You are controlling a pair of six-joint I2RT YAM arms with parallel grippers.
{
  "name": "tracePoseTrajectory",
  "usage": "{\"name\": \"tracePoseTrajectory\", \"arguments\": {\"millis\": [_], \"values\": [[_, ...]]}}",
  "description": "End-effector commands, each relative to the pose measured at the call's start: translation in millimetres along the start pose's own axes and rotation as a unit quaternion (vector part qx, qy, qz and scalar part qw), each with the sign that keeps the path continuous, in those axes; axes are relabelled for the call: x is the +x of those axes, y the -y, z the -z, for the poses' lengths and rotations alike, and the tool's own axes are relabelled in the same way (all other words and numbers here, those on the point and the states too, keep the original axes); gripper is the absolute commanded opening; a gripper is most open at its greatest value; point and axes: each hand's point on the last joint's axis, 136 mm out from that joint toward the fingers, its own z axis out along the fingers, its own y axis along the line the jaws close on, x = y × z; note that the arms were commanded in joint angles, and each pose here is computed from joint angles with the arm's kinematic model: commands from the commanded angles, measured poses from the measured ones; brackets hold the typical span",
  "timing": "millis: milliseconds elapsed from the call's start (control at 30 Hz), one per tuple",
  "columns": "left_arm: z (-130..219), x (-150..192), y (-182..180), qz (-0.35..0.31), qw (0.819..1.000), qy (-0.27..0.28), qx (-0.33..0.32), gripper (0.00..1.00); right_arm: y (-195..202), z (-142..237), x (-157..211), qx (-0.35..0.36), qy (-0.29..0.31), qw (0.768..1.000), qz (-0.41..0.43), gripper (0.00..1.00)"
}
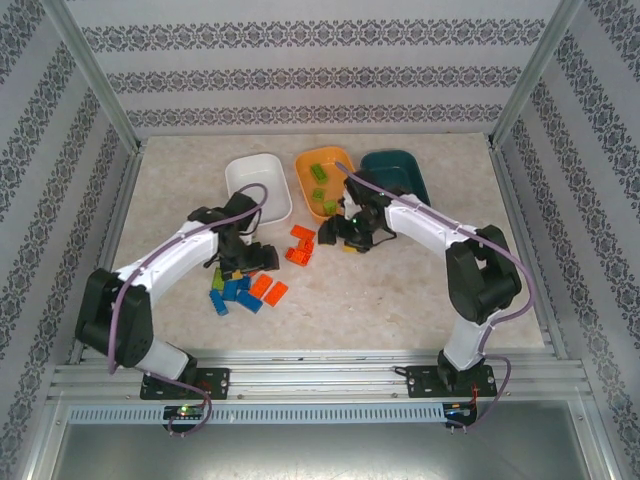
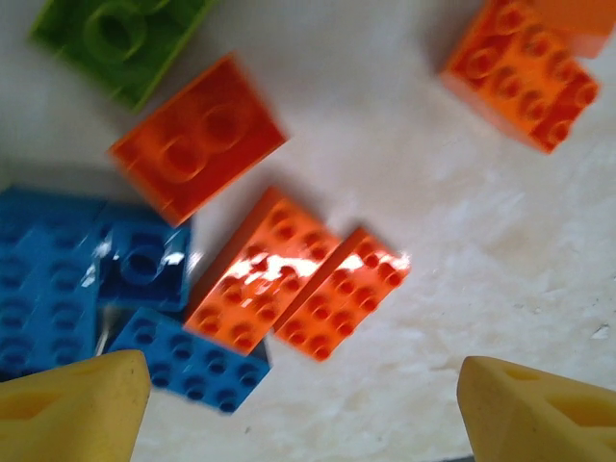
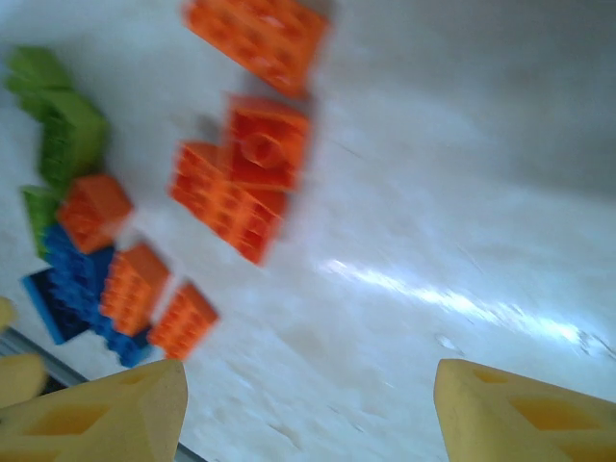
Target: Sort the legos into containers by color
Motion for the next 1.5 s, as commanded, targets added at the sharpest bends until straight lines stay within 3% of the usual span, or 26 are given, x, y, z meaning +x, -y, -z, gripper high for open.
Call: {"name": "tracePoseTrajectory", "arguments": {"millis": [0,400,667,1000,1233,1467], "values": [[-5,-19,10,-0.075,0.996,0.011,-0.039,0.84,-1,23,0,-0.014,0.035,0.999,0.002,0.69],[-63,-58,76,-0.18,0.982,-0.024,-0.052,0.93,57,75,30,0.0,0.081,0.995,-0.051,0.72],[-78,-60,73,-0.201,0.974,-0.05,-0.089,0.94,71,83,43,0.001,0.093,0.993,-0.069,0.76],[-96,-46,70,-0.204,0.973,-0.064,-0.089,0.92,76,82,47,-0.002,0.094,0.993,-0.077,0.77],[-103,-44,71,-0.197,0.974,-0.068,-0.086,0.75,75,87,47,-0.001,0.1,0.992,-0.072,0.77],[-94,-41,75,-0.18,0.979,-0.066,-0.075,0.67,75,91,45,-0.006,0.107,0.992,-0.073,0.76]]}}
